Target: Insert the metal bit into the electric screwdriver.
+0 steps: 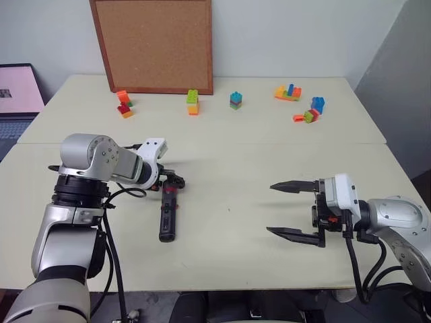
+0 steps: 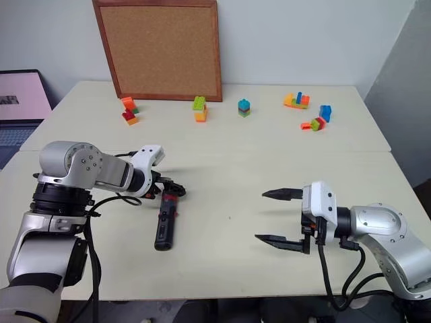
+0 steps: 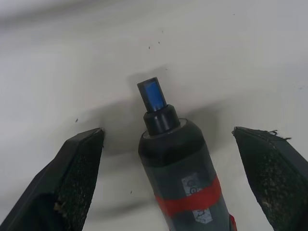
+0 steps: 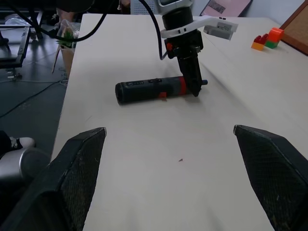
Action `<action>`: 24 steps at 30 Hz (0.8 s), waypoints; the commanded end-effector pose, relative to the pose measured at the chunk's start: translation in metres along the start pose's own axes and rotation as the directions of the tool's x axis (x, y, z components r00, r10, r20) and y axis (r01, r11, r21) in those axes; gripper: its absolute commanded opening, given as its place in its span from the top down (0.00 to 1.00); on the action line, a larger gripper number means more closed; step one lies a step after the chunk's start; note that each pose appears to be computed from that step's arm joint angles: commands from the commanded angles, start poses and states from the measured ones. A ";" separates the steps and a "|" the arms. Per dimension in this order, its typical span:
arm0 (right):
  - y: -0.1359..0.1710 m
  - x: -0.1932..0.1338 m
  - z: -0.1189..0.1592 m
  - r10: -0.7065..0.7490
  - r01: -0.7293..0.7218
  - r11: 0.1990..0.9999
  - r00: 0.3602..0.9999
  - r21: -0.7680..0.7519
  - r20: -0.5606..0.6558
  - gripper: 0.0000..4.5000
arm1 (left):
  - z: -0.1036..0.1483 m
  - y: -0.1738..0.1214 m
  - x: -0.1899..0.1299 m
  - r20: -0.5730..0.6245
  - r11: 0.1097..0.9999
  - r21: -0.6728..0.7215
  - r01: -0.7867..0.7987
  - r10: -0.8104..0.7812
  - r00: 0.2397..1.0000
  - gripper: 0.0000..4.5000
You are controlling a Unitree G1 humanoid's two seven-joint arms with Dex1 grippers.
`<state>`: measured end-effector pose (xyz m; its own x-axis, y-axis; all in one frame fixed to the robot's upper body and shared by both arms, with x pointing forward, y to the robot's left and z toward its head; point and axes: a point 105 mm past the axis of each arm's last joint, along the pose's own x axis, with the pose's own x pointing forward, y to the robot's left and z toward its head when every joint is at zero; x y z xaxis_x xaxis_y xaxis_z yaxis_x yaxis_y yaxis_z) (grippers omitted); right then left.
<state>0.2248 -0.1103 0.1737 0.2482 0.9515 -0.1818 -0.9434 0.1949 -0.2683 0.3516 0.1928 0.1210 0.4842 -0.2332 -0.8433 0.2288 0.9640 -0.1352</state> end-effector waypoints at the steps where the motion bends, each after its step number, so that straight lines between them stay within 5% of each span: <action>1: 0.003 0.002 0.009 0.013 -0.012 1.000 1.000 -0.026 0.027 0.00 | 0.003 -0.001 0.002 0.005 0.999 -0.032 -0.013 0.013 1.000 0.04; 14: 0.001 0.000 0.016 0.008 -0.007 1.000 0.999 -0.025 0.044 0.00 | -0.003 0.005 0.005 -0.013 0.996 -0.047 -0.071 0.070 0.997 0.58; 20: 0.001 0.000 0.017 0.008 -0.007 1.000 0.999 -0.025 0.045 0.00 | 0.009 -0.006 -0.004 0.043 1.000 0.004 -0.031 0.031 0.999 0.63; 24: -0.001 -0.002 0.020 0.000 0.001 1.000 0.999 -0.031 0.044 0.00 | 0.036 -0.041 -0.030 0.177 0.984 0.161 0.076 -0.104 0.979 0.63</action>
<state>0.2239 -0.1083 0.1781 0.2334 0.9592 -0.1598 -0.9515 0.1915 -0.2406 0.3539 0.1777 0.1287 0.5182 -0.2536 -0.8168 0.2623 0.9561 -0.1305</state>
